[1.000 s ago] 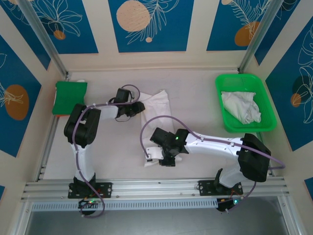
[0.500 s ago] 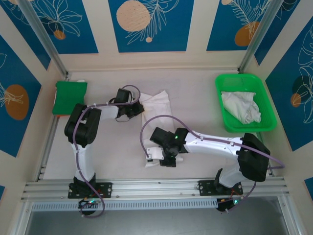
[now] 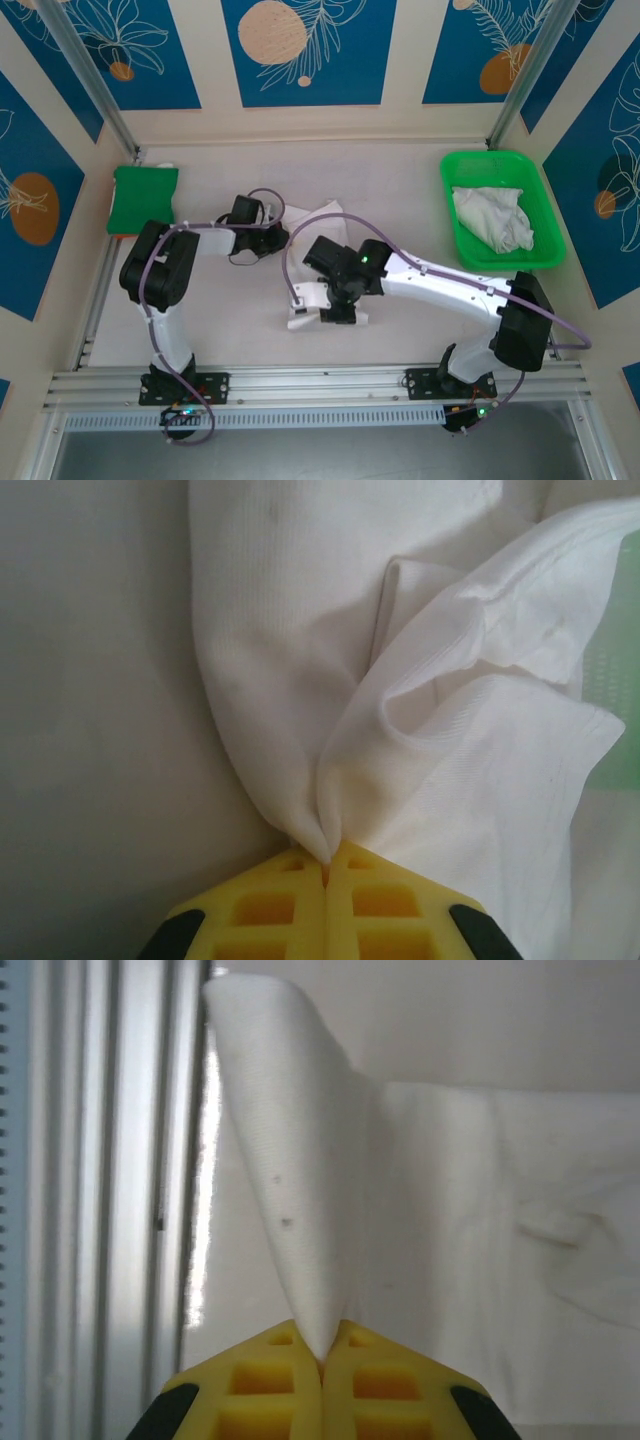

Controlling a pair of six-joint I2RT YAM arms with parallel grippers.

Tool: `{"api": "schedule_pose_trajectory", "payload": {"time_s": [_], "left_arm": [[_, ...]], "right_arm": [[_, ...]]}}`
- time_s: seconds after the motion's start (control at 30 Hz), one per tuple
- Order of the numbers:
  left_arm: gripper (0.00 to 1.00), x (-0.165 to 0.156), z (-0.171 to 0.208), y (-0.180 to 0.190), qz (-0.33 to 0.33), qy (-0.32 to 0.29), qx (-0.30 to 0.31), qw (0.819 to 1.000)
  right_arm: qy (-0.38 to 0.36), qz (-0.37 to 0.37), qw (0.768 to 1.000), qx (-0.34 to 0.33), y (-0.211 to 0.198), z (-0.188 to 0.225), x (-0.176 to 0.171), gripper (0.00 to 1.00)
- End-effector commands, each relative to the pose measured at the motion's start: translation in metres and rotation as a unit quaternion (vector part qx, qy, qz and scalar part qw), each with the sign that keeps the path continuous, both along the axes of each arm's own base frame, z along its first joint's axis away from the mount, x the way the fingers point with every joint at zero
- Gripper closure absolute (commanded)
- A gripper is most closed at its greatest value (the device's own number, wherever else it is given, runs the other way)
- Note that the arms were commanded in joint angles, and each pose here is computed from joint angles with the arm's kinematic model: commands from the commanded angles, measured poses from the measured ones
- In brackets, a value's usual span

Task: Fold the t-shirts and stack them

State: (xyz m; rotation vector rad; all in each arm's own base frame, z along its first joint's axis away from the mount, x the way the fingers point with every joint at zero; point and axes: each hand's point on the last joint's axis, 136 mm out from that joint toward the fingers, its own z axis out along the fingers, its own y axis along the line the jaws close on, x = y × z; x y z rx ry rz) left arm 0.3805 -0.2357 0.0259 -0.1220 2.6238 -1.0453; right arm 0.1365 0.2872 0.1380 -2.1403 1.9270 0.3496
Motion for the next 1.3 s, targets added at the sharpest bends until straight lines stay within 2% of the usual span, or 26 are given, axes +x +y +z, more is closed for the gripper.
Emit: {"api": "schedule_pose_trajectory", "payload": {"time_s": [0.0,0.2,0.4,0.7,1.27], "left_arm": [[1.00,-0.019,-0.011,0.002,-0.024,0.020,0.014,0.999],[1.00,-0.015,-0.017,0.005,-0.019,0.022,0.013,1.000],[1.00,-0.011,-0.029,0.012,-0.010,0.031,0.003,0.999],[1.00,-0.007,-0.055,0.015,-0.002,0.069,-0.024,0.997],[1.00,-0.004,-0.072,0.028,-0.001,0.089,-0.026,0.996]], "right_arm": [[-0.047,0.014,0.999,-0.013,0.001,0.003,0.035,1.00],[-0.094,0.000,0.996,0.001,0.018,0.007,0.095,1.00],[-0.114,-0.010,0.993,0.003,0.026,0.004,0.138,1.00],[-0.141,-0.040,0.989,0.017,0.028,0.005,0.186,1.00],[-0.233,-0.074,0.969,0.033,0.033,0.014,0.272,1.00]]}}
